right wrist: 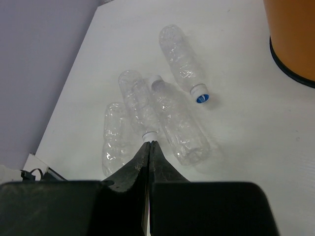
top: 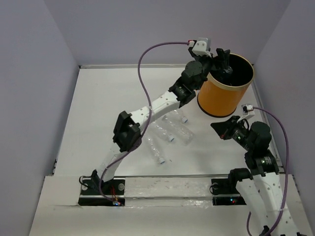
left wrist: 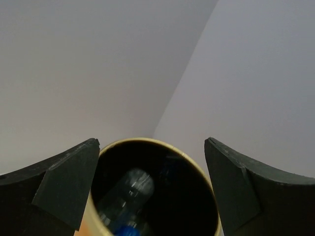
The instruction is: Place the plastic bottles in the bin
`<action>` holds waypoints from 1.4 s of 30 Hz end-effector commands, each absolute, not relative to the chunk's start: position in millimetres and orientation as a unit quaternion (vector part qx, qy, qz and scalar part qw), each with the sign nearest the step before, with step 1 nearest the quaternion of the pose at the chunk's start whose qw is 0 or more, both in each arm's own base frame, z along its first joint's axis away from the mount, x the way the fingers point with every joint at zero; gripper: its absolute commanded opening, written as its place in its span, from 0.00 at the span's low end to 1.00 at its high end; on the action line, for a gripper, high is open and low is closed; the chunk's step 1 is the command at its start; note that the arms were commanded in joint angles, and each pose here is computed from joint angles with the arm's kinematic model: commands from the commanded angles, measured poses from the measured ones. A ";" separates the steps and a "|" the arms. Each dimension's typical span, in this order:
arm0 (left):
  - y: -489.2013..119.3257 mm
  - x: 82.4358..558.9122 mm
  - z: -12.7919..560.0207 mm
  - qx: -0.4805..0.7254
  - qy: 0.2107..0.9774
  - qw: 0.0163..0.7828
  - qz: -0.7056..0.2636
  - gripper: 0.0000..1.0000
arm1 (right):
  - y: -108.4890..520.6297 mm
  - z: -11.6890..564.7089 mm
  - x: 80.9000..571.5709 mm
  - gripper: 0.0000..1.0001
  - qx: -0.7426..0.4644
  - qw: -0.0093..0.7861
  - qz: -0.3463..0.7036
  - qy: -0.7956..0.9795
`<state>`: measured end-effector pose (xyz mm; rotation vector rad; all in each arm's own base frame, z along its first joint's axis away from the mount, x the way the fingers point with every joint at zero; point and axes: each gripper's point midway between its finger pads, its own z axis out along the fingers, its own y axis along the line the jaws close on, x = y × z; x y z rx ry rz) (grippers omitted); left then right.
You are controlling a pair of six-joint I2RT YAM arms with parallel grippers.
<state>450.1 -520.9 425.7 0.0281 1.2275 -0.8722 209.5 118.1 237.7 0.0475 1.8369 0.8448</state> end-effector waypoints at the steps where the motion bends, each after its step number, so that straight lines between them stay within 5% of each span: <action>1: -410.4 372.8 559.1 -0.005 0.508 0.764 -0.397 0.99 | 132.3 251.1 224.5 0.00 -0.013 0.533 0.386 0.753; 7: -310.3 339.2 413.8 -0.066 0.683 0.667 -0.291 0.99 | 172.3 253.0 249.6 0.00 -0.082 0.510 0.383 0.765; 9: -273.8 316.8 345.5 -0.086 0.743 0.611 -0.258 0.98 | 201.4 252.4 244.1 0.09 -0.125 0.503 0.369 0.771; 14: -195.4 267.0 243.6 -0.171 0.817 0.508 -0.213 0.98 | 219.5 242.7 297.6 0.65 -0.135 0.499 0.308 0.799; 17: -172.5 233.5 202.6 -0.203 0.842 0.449 -0.220 0.99 | 234.3 242.6 323.0 0.78 -0.174 0.490 0.284 0.806; 29: -179.9 197.5 106.7 -0.204 0.888 0.338 -0.234 0.99 | 282.7 143.9 411.5 0.93 -0.282 0.372 0.173 0.867; 42: -197.0 221.9 84.7 -0.188 0.896 0.324 -0.239 0.99 | 303.7 65.4 469.7 0.91 -0.299 0.320 0.123 0.891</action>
